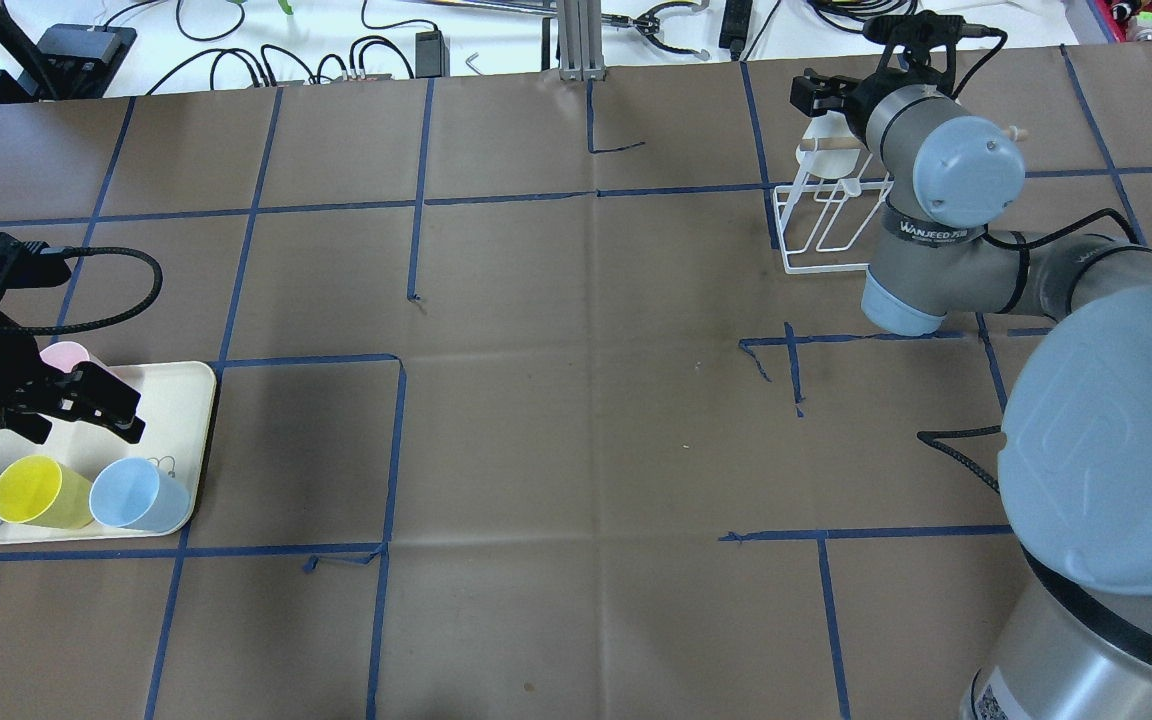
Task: Transfer IKEA cup to right arm and place on rack
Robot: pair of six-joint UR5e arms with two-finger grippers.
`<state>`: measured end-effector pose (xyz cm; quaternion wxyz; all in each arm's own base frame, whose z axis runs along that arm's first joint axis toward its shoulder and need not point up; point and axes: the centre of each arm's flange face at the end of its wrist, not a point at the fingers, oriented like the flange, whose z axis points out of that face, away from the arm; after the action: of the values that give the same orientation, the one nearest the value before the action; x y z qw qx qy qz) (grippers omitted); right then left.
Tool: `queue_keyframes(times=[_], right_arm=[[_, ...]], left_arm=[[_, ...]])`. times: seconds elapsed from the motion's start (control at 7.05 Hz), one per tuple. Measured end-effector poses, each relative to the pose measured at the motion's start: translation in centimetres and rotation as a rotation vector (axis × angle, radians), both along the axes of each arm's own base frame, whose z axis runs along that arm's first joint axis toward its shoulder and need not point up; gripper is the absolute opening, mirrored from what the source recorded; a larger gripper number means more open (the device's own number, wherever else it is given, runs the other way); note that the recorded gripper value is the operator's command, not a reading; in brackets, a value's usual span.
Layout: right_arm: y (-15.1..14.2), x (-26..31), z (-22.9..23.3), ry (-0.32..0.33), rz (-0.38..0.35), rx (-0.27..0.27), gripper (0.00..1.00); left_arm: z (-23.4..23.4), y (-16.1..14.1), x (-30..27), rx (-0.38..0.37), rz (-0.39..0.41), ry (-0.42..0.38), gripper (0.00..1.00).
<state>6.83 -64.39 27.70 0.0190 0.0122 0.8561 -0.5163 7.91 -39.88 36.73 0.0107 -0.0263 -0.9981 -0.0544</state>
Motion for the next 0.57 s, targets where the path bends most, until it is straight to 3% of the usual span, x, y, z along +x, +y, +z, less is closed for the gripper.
queue_keyframes(times=[0.57], right_arm=[[1.6,0.6,6.9,-0.015,0.005,-0.104,1.0]], left_arm=[[-6.4,1.9,1.3,-0.034,0.017,-0.036,0.99]])
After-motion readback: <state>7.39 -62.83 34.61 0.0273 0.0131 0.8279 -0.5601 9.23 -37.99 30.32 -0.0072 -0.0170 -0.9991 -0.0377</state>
